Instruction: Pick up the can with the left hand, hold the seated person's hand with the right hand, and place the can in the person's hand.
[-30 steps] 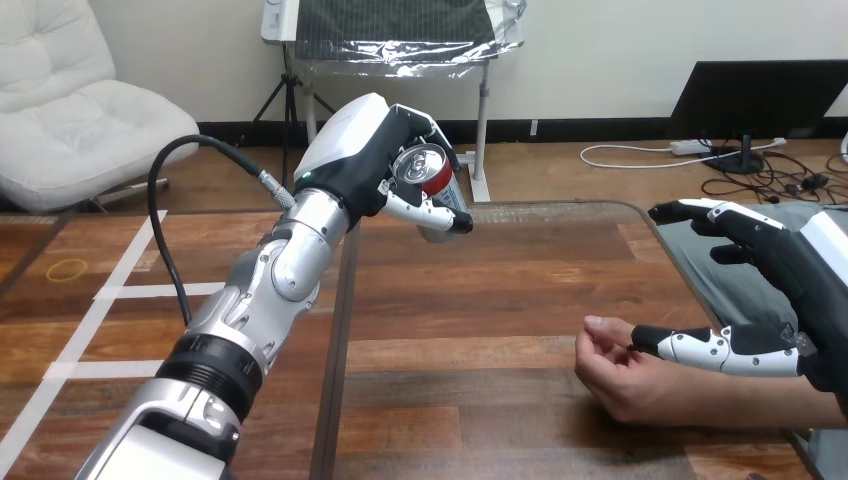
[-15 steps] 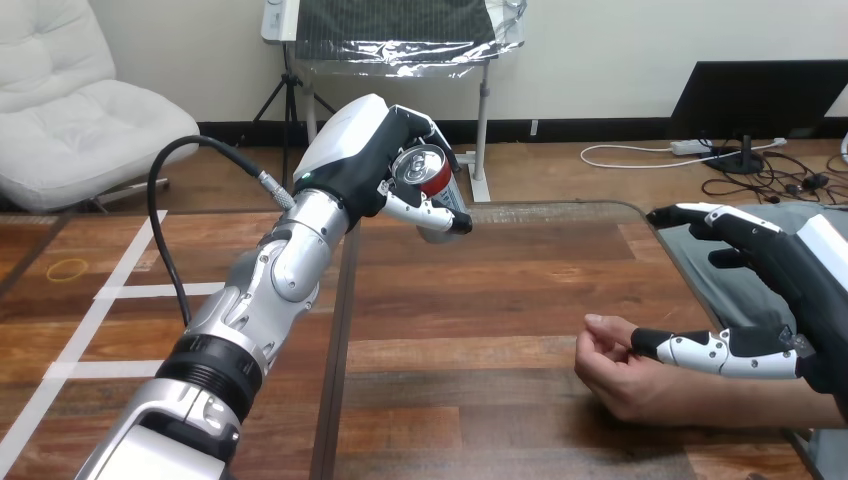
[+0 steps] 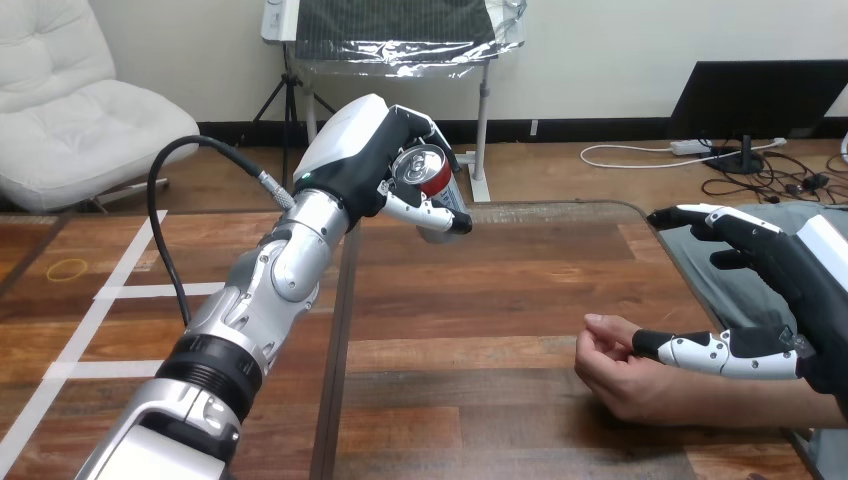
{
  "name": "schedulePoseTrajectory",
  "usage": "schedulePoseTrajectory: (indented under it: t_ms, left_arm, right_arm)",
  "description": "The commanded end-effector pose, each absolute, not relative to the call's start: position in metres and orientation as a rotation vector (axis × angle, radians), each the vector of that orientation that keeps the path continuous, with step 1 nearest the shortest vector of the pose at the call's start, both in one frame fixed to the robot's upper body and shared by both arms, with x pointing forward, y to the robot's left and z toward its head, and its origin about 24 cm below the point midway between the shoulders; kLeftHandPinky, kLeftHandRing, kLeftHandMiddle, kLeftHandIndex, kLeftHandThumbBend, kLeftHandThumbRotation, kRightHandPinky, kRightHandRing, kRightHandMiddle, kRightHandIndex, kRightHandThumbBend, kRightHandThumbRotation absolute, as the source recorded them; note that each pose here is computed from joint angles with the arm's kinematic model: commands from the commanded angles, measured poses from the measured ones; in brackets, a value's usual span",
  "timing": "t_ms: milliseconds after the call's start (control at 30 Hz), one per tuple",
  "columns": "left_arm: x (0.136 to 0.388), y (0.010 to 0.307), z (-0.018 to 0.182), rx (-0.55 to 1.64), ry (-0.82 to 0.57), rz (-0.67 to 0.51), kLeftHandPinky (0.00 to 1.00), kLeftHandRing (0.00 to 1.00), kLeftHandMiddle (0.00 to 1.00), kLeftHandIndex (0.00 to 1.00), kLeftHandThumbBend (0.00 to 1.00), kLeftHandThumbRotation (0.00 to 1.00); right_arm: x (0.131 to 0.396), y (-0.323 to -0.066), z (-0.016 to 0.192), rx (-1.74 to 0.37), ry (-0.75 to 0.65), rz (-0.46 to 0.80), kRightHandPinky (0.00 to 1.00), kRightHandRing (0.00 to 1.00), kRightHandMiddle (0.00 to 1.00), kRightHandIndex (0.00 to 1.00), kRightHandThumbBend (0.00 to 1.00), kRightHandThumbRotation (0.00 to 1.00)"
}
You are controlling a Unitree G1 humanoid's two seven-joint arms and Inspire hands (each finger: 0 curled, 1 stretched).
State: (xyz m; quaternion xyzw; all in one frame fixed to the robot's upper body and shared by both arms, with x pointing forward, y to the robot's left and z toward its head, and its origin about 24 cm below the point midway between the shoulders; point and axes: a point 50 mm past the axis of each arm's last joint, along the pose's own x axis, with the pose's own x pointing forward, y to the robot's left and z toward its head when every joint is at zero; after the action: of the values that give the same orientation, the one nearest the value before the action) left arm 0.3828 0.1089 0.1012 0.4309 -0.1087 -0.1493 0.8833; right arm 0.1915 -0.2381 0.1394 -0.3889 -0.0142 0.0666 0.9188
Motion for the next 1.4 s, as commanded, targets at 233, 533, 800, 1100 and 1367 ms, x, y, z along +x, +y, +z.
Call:
schedulePoseTrajectory:
  t_ms: [233,533,800,1100,1367]
  left_arm:
    - [0.394,0.105,0.141,0.870,-0.339,-0.248,0.35,0.40,0.47,0.47,0.70,0.00]
    - [0.394,0.105,0.140,0.873,-0.338,-0.248,0.35,0.40,0.47,0.47,0.70,0.00]
    - [0.394,0.105,0.140,0.874,-0.335,-0.252,0.35,0.40,0.46,0.47,0.70,0.00]
    - [0.394,0.104,0.140,0.880,-0.334,-0.256,0.35,0.39,0.46,0.47,0.69,0.00]
    - [0.394,0.103,0.140,0.878,-0.341,-0.262,0.34,0.39,0.47,0.47,0.70,0.00]
  right_arm:
    - [0.197,-0.228,0.165,-0.844,-0.153,0.155,0.83,0.90,0.90,0.81,0.75,0.00]
    - [0.198,-0.229,0.167,-0.877,-0.161,0.174,0.82,0.89,0.90,0.80,0.76,0.00]
    - [0.200,-0.232,0.171,-0.959,-0.115,0.226,0.81,0.89,0.90,0.80,0.79,0.00]
    - [0.206,-0.242,0.175,-1.090,-0.033,0.263,0.79,0.89,0.90,0.80,0.86,0.00]
    - [0.214,-0.253,0.177,-1.184,0.045,0.292,0.77,0.88,0.88,0.80,0.89,0.00]
